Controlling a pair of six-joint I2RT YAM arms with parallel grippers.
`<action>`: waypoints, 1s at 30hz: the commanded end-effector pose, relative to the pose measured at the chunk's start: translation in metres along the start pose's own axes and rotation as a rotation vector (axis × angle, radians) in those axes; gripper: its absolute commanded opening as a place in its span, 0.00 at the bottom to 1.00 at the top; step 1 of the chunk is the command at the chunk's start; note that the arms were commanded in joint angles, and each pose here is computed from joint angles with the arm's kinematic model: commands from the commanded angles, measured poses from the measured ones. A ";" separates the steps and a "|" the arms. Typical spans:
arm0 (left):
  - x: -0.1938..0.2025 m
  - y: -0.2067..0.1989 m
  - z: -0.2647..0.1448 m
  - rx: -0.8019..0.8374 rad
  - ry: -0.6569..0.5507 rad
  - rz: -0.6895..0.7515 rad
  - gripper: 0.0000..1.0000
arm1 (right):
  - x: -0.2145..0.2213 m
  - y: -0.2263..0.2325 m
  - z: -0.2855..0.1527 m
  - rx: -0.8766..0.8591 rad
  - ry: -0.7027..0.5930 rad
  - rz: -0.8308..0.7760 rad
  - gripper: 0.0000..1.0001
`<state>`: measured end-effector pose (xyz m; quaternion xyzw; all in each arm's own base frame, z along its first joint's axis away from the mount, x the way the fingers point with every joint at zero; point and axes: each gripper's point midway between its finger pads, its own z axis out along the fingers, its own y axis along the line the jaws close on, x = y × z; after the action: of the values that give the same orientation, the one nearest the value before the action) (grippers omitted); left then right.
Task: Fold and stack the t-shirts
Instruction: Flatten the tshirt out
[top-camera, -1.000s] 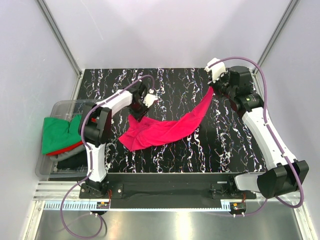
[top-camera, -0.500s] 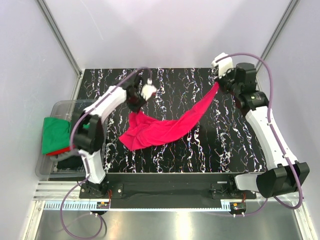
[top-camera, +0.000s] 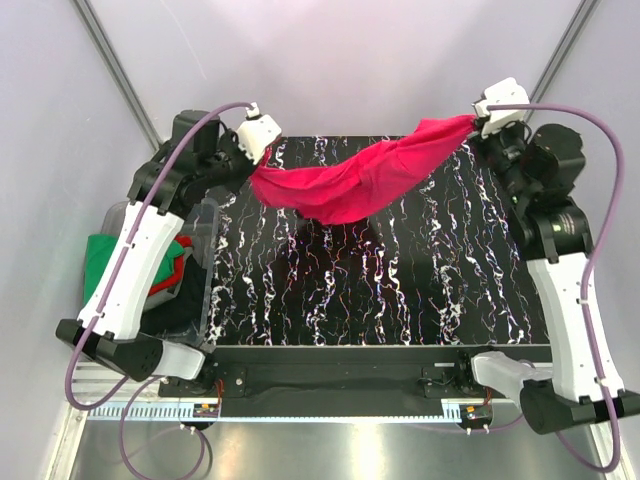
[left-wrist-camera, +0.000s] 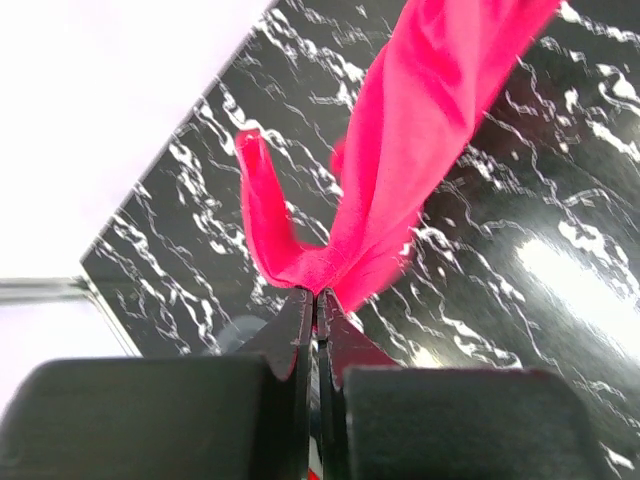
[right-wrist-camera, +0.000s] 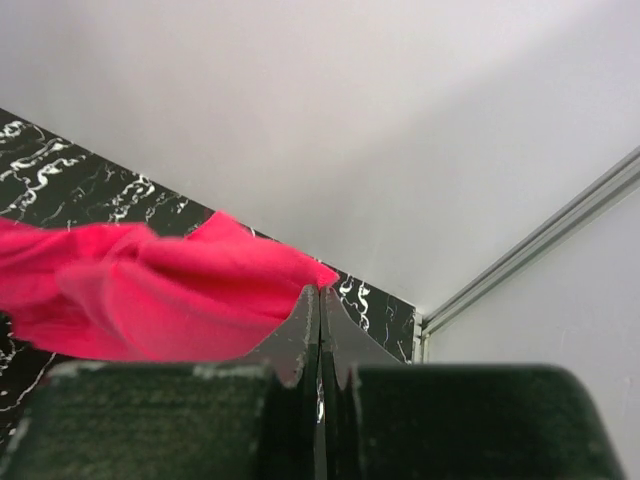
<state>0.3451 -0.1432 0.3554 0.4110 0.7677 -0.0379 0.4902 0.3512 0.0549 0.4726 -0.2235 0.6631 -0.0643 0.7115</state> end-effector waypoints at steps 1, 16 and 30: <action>0.003 -0.006 -0.018 -0.010 -0.002 -0.018 0.00 | -0.036 -0.009 -0.026 0.016 -0.085 0.033 0.00; 0.095 -0.027 0.093 0.132 0.303 -0.028 0.00 | 0.047 0.023 0.025 -0.059 0.061 -0.007 0.00; 0.105 -0.083 0.105 0.283 0.297 -0.060 0.42 | 0.128 0.052 0.074 -0.120 0.212 -0.021 0.00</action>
<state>0.3927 -0.1634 0.1299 0.4204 0.8730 -0.0586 0.2400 0.4304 0.0730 0.2848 -0.2715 0.7828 -0.0345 0.5589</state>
